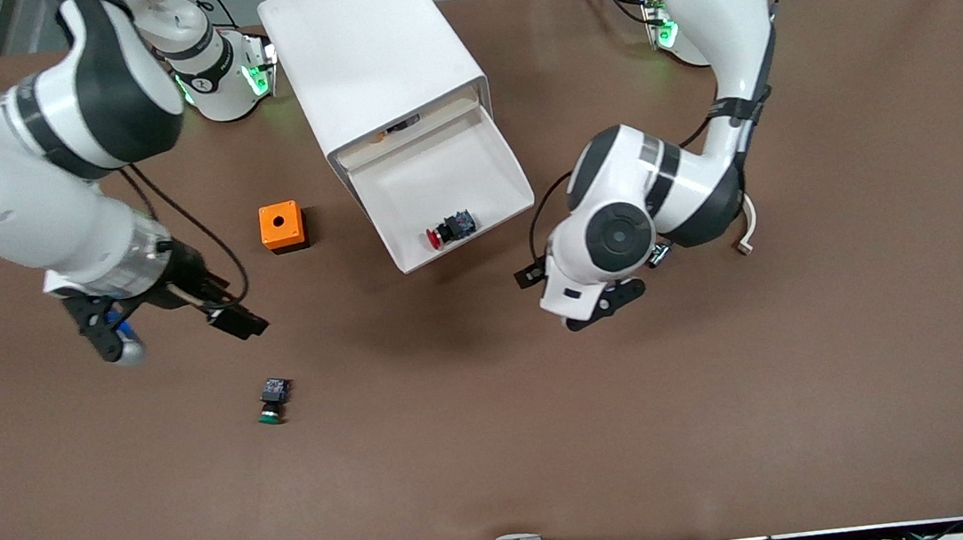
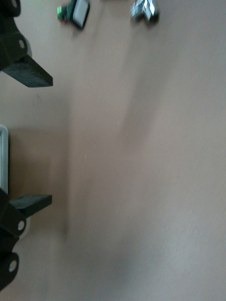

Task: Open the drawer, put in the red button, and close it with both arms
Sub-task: 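Withdraw the right gripper while the left gripper moves to the drawer front, then push the drawer closed with the left gripper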

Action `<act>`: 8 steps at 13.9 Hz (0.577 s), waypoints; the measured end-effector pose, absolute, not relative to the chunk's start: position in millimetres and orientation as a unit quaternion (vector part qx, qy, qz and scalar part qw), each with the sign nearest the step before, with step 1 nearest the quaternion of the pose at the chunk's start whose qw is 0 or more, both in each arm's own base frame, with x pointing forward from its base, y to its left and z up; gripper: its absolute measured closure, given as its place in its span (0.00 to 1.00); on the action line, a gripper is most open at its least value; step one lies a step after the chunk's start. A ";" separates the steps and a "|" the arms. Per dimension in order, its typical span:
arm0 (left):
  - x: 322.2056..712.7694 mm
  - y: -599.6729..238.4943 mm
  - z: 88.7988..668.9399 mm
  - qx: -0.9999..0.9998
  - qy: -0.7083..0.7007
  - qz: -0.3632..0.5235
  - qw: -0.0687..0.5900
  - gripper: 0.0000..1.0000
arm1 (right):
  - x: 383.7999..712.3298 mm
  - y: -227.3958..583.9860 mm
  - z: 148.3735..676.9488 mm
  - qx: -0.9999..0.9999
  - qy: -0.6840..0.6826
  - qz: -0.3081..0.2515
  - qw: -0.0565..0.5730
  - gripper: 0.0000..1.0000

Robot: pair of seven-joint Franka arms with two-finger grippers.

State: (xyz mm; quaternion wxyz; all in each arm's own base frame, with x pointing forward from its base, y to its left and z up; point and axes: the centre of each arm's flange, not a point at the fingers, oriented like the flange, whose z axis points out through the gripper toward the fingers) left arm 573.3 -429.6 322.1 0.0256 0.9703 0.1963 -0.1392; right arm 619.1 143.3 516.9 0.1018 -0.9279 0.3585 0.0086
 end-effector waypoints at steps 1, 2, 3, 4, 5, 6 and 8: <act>569.5 -441.3 315.2 0.969 0.206 -0.130 0.031 0.00 | 620.7 119.1 522.5 -0.938 0.331 0.003 0.102 0.00; 565.4 -451.3 307.1 0.969 0.212 -0.124 0.033 0.00 | 621.0 94.5 527.0 -0.949 0.298 0.000 0.100 0.00; 559.4 -461.6 298.8 0.969 0.214 -0.122 0.033 0.00 | 620.5 69.3 530.9 -0.959 0.267 -0.001 0.099 0.00; 553.1 -470.4 293.1 0.968 0.218 -0.122 0.031 0.00 | 618.9 45.3 534.2 -0.966 0.241 -0.002 0.097 0.00; 546.2 -478.3 290.5 0.967 0.221 -0.125 0.030 0.00 | 616.5 23.9 537.9 -0.971 0.218 -0.002 0.096 0.00; 537.0 -488.0 289.1 0.966 0.223 -0.128 0.028 0.00 | 613.1 5.9 542.8 -0.976 0.197 -0.004 0.096 0.00; 514.5 -509.7 286.3 0.964 0.228 -0.134 0.020 0.00 | 602.8 -17.7 553.1 -0.983 0.165 0.000 0.085 0.00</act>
